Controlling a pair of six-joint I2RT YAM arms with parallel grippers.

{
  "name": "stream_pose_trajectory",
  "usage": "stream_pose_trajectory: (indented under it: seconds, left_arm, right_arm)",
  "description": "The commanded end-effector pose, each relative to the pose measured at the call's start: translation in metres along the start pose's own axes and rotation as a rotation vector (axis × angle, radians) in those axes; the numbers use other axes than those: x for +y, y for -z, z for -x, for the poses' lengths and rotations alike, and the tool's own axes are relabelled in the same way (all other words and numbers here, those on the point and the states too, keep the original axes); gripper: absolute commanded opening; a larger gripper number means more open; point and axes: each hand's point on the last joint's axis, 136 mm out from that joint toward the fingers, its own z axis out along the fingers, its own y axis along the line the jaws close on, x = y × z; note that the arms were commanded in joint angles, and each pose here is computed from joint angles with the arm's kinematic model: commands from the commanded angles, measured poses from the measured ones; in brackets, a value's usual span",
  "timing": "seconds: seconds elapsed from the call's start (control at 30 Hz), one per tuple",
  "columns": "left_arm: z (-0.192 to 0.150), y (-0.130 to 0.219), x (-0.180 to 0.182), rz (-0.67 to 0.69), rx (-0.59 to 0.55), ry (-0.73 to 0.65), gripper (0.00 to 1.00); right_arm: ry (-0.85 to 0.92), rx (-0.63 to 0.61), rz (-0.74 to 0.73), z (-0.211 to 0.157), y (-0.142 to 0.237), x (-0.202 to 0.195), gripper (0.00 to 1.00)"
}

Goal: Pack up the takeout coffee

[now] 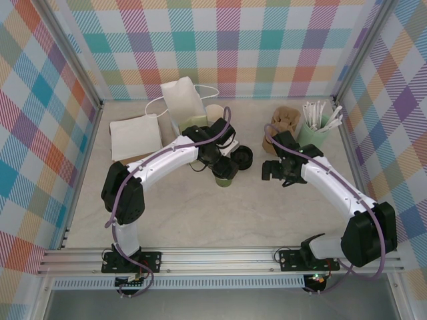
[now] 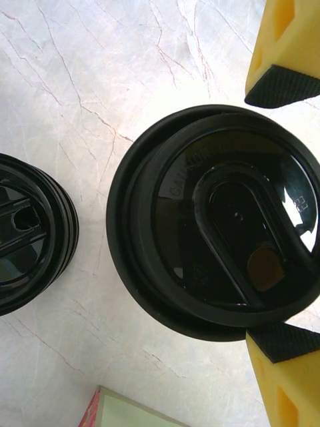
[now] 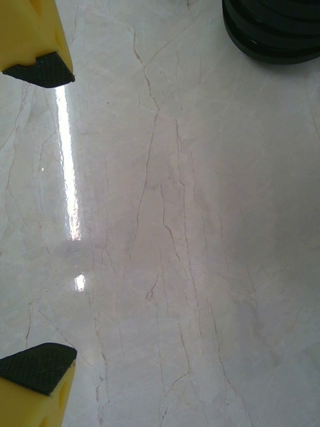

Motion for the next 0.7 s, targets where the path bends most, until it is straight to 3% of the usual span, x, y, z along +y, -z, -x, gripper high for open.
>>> stream_pose_trajectory:
  seconds: [0.0,0.2,0.4,0.67]
  left_arm:
    - [0.011,0.012,-0.006,-0.017,-0.041,0.001,0.88]
    - [0.022,0.036,-0.007,-0.030,-0.112,0.031,0.92]
    - [0.029,0.070,0.001,-0.092,-0.214,0.145,0.90]
    - [0.010,0.077,0.025,-0.245,-0.239,0.433,0.86]
  right_arm:
    - [0.005,0.010,0.025,-0.001,-0.001,0.003,1.00]
    - [0.007,-0.008,0.106,0.005,0.011,0.016,1.00]
    - [0.023,-0.023,0.276,0.016,0.034,0.046,1.00]
    - [0.016,0.002,0.551,0.037,0.054,0.108,1.00]
